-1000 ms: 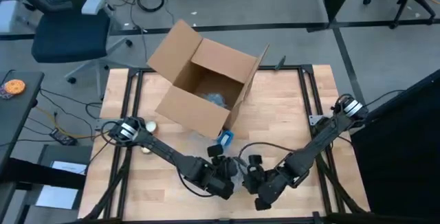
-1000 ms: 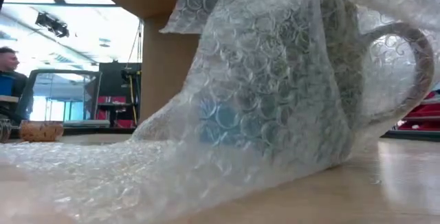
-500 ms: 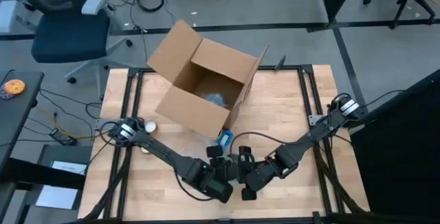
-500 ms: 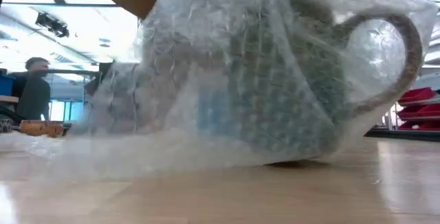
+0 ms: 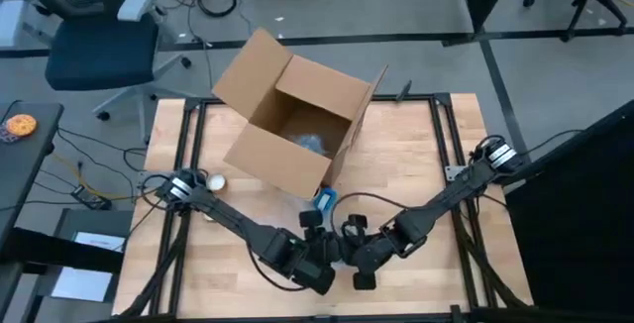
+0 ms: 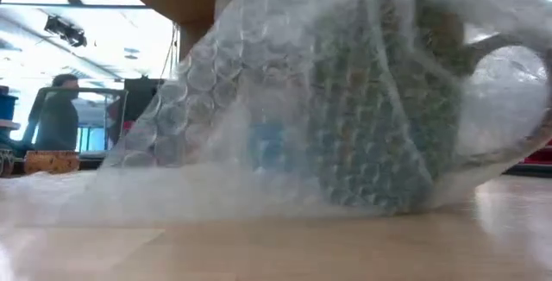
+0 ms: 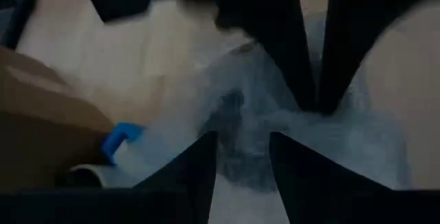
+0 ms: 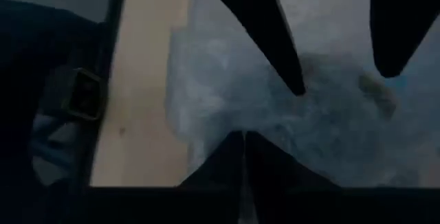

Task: Wrap mug
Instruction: Wrap the brown mug with the bubble wrap on the table

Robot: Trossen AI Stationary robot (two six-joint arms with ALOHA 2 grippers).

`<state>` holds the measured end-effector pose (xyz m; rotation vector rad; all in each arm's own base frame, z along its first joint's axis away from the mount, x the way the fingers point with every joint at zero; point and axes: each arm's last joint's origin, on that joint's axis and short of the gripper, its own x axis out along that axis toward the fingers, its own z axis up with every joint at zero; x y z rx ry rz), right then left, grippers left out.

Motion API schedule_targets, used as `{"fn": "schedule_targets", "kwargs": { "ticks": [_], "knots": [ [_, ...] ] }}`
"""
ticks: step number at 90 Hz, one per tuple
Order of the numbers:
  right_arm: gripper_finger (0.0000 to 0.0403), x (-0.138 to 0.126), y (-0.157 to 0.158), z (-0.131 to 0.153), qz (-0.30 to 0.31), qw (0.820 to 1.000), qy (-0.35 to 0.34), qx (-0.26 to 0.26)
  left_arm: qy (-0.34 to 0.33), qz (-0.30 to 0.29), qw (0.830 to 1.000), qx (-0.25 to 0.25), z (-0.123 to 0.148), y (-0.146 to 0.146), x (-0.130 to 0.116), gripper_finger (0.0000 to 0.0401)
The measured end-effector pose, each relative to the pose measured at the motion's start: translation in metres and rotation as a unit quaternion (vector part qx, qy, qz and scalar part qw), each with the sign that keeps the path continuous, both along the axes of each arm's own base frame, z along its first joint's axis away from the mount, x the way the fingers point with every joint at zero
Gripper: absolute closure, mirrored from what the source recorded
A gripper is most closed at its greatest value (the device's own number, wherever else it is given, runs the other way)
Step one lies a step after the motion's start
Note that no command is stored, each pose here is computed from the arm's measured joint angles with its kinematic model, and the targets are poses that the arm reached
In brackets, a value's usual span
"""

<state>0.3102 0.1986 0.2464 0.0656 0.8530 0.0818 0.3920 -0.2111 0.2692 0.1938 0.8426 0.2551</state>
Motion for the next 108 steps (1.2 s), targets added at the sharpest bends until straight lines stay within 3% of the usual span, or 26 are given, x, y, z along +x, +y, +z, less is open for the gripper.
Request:
{"fn": "schedule_targets", "kwargs": {
  "ticks": [11,34,52,77,95,108],
  "knots": [
    [0.0403,-0.002,-0.001,0.004,-0.007,1.0,0.0,-0.01,0.006,-0.003,1.0,0.01,0.006,0.001,-0.001,0.0281],
    [0.0403,0.003,-0.018,-0.008,-0.044,0.999,0.017,-0.013,0.004,-0.005,0.999,0.049,0.05,-0.007,-0.019,0.0281],
    [0.0403,0.002,-0.029,-0.025,-0.064,0.997,0.034,-0.003,-0.072,0.005,0.995,0.07,0.069,-0.024,-0.026,0.0281],
    [0.0403,0.004,-0.022,-0.023,-0.034,0.999,0.013,0.025,-0.091,-0.017,0.996,0.02,0.016,-0.037,-0.008,0.0281],
    [0.0403,0.002,-0.02,-0.019,-0.018,0.998,0.03,0.045,-0.042,0.0,0.999,0.0,-0.023,-0.017,-0.001,0.0281],
    [0.0403,0.003,-0.016,0.004,-0.006,0.998,0.03,0.053,-0.021,0.002,1.0,-0.018,-0.036,-0.006,0.002,0.0281]
  ]
}}
